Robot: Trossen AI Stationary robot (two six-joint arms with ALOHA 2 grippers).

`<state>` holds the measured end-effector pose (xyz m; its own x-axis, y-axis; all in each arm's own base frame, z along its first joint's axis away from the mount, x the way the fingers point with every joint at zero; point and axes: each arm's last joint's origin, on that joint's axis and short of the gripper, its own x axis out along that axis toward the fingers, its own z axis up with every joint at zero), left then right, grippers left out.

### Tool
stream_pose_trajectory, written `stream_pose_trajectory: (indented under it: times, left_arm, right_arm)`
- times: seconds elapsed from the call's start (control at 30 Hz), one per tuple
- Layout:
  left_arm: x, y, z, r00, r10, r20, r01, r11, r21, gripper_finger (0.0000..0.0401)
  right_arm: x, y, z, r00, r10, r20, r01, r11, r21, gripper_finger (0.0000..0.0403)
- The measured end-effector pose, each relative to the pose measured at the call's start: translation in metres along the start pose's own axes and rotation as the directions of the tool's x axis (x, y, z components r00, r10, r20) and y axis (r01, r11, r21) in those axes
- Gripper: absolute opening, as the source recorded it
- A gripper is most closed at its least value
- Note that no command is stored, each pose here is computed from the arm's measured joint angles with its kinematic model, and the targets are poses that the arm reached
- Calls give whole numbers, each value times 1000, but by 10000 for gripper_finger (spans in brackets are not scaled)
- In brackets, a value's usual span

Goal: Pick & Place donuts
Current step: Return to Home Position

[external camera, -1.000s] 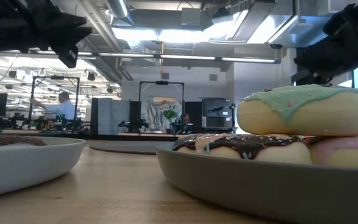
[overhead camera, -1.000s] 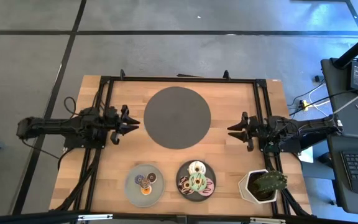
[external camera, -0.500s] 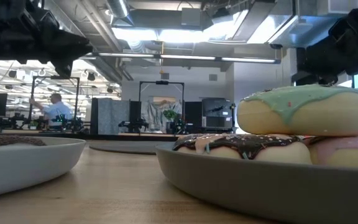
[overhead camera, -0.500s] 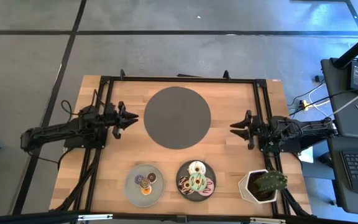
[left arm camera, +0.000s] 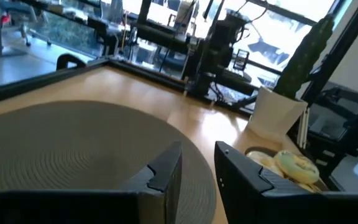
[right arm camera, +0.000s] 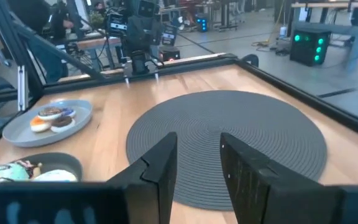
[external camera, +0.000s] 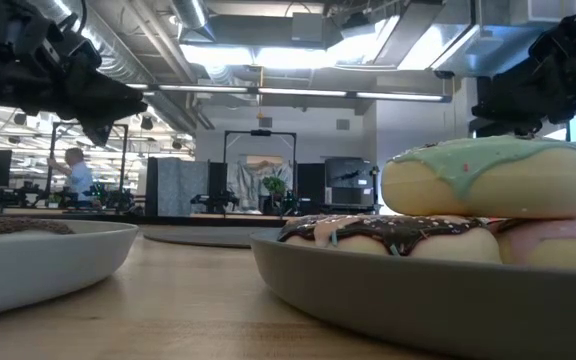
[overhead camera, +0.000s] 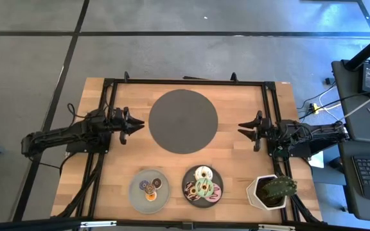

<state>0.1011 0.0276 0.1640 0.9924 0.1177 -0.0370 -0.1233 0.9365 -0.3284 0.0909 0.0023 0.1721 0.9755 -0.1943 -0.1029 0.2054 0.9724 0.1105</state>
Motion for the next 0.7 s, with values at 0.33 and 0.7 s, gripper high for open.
stream_pose_trajectory:
  times: [0.33, 0.7]
  left_arm:
    - [0, 0, -1, 1000, 4, -13, -4, 1000, -20, 91]
    - [0, -2, 3, 999, -24, 25, 24, 1000, 3, 95]
  right_arm:
    - [0, 0, 0, 1000, 3, -2, -3, 987, -160, 124]
    - [0, 4, 0, 992, 129, -12, -130, 980, -152, 124]
